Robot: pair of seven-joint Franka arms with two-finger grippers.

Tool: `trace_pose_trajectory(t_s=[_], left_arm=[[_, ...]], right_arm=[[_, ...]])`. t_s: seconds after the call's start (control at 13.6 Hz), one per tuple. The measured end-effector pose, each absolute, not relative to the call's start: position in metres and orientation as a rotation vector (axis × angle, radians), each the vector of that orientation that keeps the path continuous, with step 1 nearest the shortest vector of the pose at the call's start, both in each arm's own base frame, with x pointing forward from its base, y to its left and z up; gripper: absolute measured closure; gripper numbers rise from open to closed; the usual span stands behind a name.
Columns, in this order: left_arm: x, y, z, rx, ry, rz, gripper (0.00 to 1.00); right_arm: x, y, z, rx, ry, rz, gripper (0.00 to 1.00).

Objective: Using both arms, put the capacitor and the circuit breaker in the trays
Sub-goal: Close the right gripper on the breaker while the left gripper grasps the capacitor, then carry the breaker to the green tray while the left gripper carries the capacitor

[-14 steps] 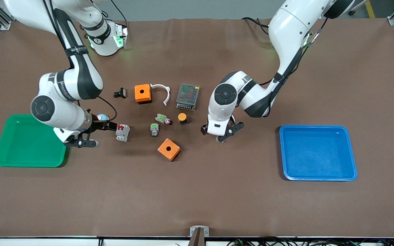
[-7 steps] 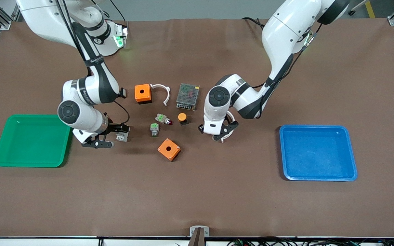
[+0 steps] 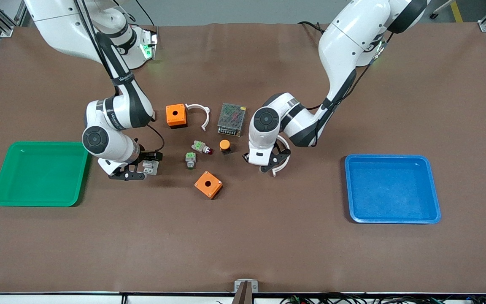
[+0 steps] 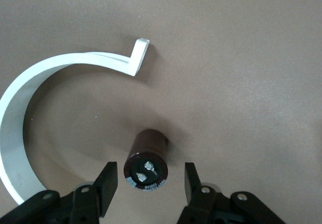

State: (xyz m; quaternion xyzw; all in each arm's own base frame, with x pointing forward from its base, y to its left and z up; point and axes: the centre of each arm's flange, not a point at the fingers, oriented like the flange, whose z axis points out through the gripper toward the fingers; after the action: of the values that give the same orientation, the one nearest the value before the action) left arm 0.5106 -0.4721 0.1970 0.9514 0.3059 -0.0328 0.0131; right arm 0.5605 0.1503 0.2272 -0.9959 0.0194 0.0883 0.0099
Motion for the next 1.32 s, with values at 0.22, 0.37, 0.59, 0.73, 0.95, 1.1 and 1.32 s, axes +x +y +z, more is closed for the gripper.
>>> trace_pose_trajectory(t_s=[0.22,0.37,0.59,0.73,0.95,1.1,1.32], left_arm=[[0.514,-0.469,0.197,2.974,0.946,-0.078,0.38],[0.516,-0.467,0.196,2.987,0.932,-0.054,0.38],[0.516,-0.466,0.196,2.987,0.932,-0.052,0.41],[0.516,-0.467,0.196,2.988,0.932,-0.052,0.44],[0.516,-0.467,0.196,2.987,0.937,-0.053,0.63],[0.518,-0.466,0.197,2.974,0.968,-0.051,0.66],[0.533,-0.461,0.212,2.935,1.016,-0.013,0.66]], right_arm=[[0.561,0.15,0.225,-3.11,0.062,0.269,0.2],[0.562,0.15,0.223,-3.11,0.063,0.254,0.26],[0.563,0.151,0.219,-3.11,0.065,0.236,0.39],[0.563,0.151,0.219,-3.11,0.068,0.235,0.56],[0.563,0.151,0.219,-3.11,0.074,0.235,0.6],[0.563,0.15,0.22,-3.111,0.079,0.241,0.6],[0.57,0.129,0.247,-3.107,0.136,0.295,0.6]])
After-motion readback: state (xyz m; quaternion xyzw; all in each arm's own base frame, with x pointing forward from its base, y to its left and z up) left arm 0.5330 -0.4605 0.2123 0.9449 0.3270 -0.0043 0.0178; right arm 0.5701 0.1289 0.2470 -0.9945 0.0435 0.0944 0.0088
